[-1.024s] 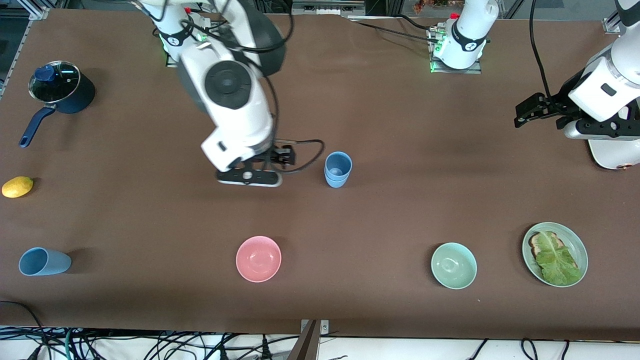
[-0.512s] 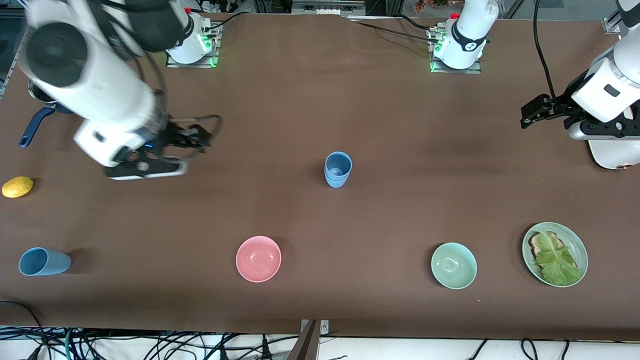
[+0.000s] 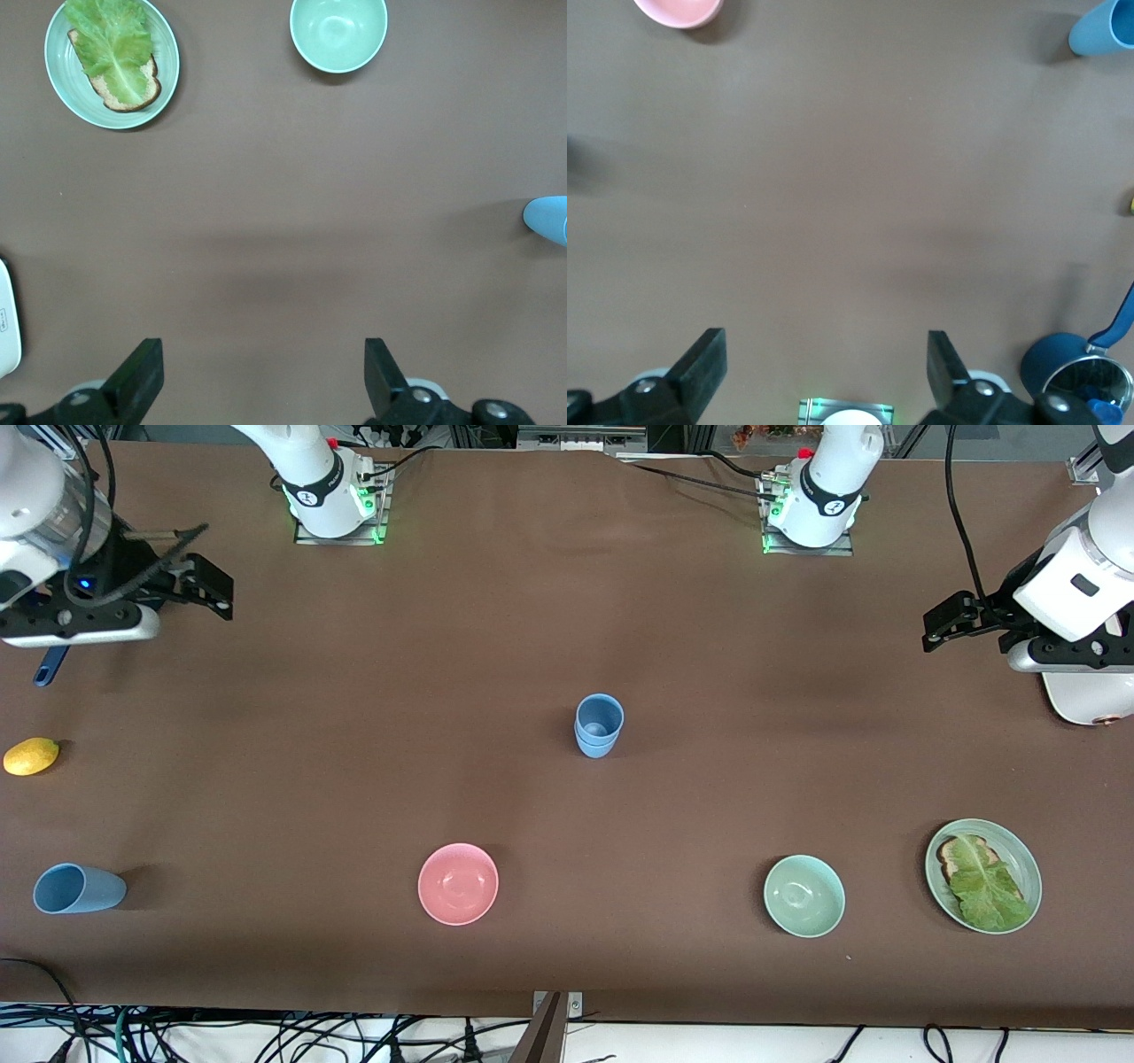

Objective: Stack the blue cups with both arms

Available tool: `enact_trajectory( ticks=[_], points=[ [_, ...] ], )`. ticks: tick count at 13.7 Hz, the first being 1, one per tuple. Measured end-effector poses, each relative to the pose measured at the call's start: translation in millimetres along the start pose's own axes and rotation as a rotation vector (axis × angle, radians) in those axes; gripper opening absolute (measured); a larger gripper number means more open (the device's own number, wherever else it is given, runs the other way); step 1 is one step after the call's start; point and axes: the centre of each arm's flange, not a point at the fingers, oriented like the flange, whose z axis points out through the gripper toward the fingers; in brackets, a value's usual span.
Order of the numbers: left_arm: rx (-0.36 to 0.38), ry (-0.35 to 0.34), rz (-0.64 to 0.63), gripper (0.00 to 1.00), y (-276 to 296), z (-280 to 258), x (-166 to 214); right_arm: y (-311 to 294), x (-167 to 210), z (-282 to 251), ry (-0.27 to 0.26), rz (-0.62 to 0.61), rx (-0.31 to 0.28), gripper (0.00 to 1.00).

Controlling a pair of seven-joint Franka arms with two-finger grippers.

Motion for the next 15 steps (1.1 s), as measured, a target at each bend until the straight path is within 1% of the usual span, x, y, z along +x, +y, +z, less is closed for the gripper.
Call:
enact_trajectory(
  ticks=[2,4,7,10,15],
  points=[
    [-0.001,-0.001,-0.001,1.00,-0.2,0.0,0.0,14.2,-10.0,1.6,0.004,-0.004,0.004,1.00],
    [0.000,-0.004,-0.001,1.00,-0.3,0.3,-0.4,22.1,-10.8,1.4,0.008,-0.002,0.006,1.00],
    [0.000,-0.013,-0.001,1.00,-0.4,1.1,-1.4,22.0,-12.5,-0.8,0.005,-0.002,0.008,1.00],
    [0.000,-0.013,-0.001,1.00,-0.5,1.1,-1.4,24.6,-14.5,-7.9,0.016,0.005,0.021,1.00],
    [0.000,-0.014,-0.001,1.00,-0.4,1.1,-1.4,18.9,-15.3,-13.4,0.025,-0.005,0.023,1.00]
  ],
)
